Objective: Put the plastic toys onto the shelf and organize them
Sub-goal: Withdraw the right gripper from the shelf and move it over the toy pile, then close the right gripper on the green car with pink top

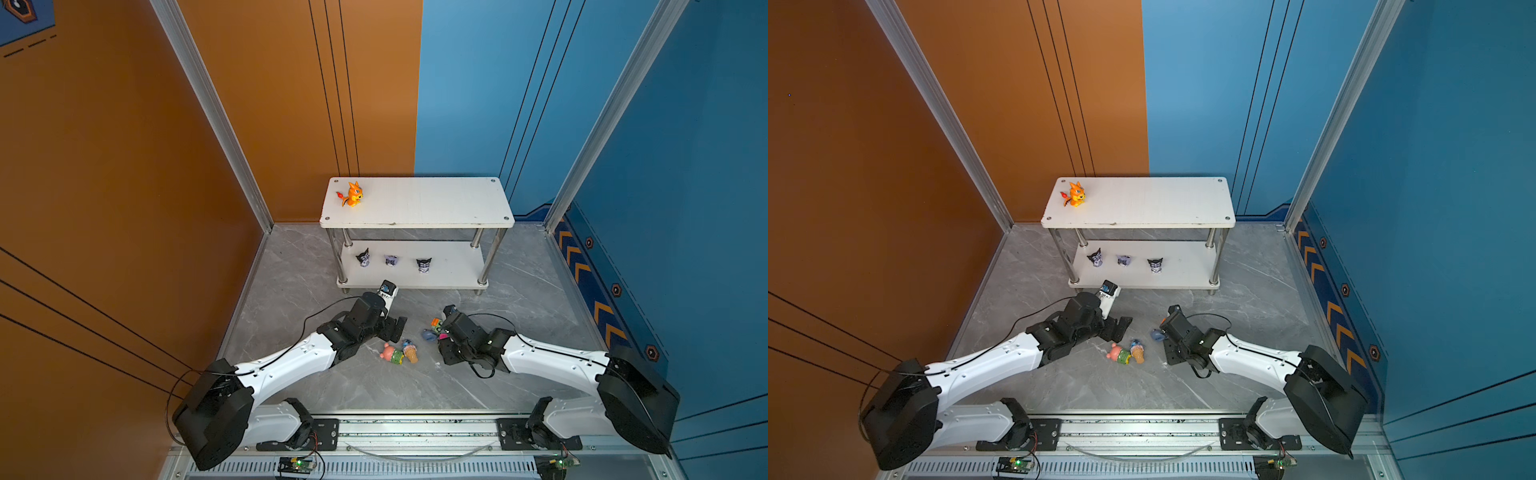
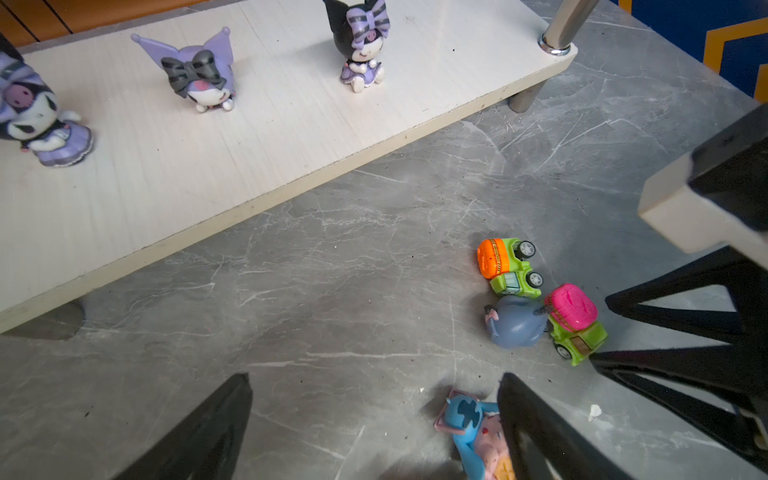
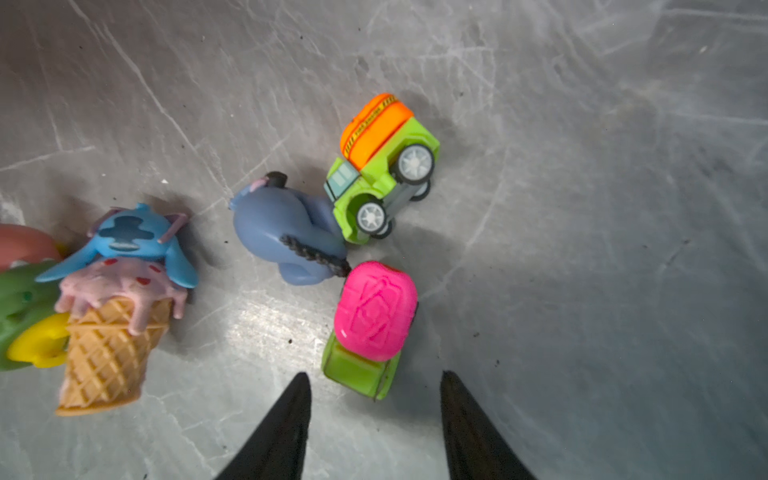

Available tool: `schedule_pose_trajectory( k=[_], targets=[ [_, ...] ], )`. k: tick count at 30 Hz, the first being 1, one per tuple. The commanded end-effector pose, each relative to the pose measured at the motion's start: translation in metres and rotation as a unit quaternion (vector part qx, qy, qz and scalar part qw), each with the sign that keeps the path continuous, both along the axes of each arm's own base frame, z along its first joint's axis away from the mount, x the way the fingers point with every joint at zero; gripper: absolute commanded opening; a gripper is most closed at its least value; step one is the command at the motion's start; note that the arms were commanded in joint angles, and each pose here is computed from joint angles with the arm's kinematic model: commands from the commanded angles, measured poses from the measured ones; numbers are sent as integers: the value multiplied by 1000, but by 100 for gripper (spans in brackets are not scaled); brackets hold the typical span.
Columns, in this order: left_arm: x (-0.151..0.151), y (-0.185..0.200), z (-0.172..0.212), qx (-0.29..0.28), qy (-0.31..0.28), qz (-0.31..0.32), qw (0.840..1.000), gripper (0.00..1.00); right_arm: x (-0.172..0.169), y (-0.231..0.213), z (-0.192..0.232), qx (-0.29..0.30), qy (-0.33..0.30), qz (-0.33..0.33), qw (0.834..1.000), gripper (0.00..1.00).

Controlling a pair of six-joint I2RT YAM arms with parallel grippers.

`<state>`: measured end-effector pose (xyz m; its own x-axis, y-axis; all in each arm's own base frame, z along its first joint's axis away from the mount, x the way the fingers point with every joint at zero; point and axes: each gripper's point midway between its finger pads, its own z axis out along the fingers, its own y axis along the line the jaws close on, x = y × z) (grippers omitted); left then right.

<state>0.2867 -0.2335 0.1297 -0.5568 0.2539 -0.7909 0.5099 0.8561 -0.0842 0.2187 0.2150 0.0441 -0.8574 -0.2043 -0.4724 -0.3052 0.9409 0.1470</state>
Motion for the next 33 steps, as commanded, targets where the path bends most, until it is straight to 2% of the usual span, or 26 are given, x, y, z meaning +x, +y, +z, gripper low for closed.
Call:
schedule_pose_trajectory(
  k=[1, 10, 21, 28, 33],
  targets=[
    [-3, 8, -2, -1, 5, 7, 1000, 94, 7, 6, 10, 11, -13, -22, 1000, 58],
    [-5, 15, 1, -7, 1, 12, 1000, 94, 16, 1, 0, -15, -5, -75, 997, 55],
    [-6, 28, -2, -12, 2, 25, 1000, 94, 17, -4, -11, -51, 10, -86, 995, 43],
    [-5, 29, -1, -14, 2, 25, 1000, 94, 17, -5, -17, -64, 20, -86, 994, 40],
    [-5, 31, -3, -14, 5, 27, 1000, 94, 16, -8, -17, -67, 18, -87, 994, 31]
  ],
)
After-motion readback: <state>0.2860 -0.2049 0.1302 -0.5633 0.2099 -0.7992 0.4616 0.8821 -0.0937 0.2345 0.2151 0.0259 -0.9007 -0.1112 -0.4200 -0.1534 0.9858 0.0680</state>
